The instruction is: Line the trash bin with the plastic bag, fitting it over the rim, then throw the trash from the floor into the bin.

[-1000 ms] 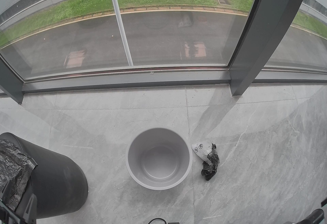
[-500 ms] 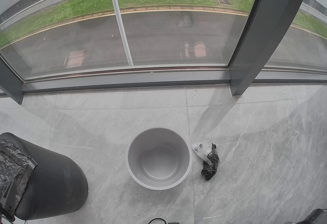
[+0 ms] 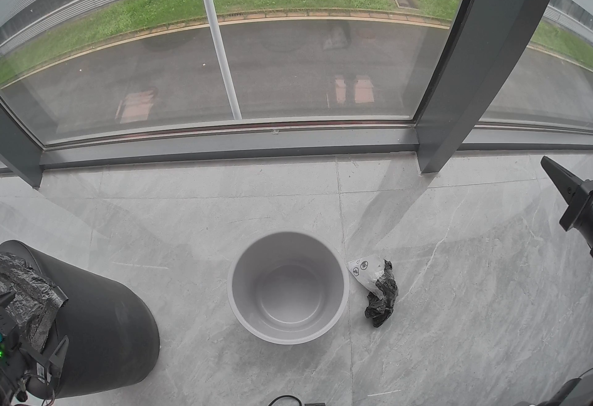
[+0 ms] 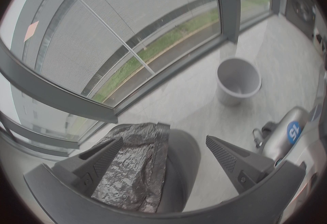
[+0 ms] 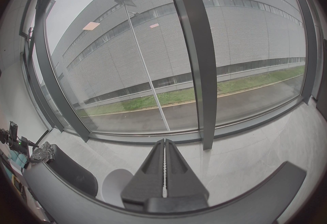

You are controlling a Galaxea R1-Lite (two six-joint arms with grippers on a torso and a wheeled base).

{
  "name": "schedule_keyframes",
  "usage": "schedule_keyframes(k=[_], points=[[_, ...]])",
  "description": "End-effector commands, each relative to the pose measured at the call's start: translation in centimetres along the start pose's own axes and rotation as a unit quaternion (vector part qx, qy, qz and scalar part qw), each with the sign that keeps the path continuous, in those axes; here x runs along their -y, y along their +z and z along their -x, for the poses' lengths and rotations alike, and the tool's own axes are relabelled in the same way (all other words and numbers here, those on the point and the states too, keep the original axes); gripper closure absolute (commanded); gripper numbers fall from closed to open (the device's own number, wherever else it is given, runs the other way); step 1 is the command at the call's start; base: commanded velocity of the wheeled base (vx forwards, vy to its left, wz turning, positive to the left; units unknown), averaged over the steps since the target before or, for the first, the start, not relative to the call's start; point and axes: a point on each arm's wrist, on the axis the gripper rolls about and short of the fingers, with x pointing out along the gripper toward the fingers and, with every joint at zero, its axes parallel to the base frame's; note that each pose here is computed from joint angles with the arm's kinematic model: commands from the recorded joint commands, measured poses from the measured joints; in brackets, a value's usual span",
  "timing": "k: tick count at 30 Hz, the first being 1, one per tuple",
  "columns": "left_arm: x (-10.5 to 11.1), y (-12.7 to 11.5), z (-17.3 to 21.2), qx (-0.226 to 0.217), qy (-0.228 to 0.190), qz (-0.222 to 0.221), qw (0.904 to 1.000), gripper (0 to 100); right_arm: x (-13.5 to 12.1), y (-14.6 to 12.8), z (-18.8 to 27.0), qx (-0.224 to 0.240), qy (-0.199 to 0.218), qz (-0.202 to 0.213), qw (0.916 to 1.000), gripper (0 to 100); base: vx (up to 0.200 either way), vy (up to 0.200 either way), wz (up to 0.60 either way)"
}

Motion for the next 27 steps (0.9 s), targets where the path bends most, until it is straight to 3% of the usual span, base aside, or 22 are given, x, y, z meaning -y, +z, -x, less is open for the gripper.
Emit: schedule_keyframes(k=[1,10,20,27], points=[[0.2,0.2,-1.6,-0.061,-0.008,-0.036,0.9974,0,0.1,-1.1,-1.2,-0.03,0.0,-0.005,0.9995,100,0.0,0.0,0.0],[0.0,1.5,-4.5,-0.077,-0.003,-0.035,0.9964,0,0.1,-1.4,-1.2,-0.036,-0.001,-0.005,0.9993,100,0.0,0.0,0.0],[-0.8,2.0,-7.7,-0.127,0.017,-0.026,0.9915,0,0.2,-1.5,-1.1,-0.038,0.0,-0.002,0.9993,100,0.0,0.0,0.0],[-1.0,2.0,-8.1,-0.147,0.033,-0.051,0.9873,0,0.2,-1.6,-1.1,-0.041,0.0,-0.001,0.9992,100,0.0,0.0,0.0]])
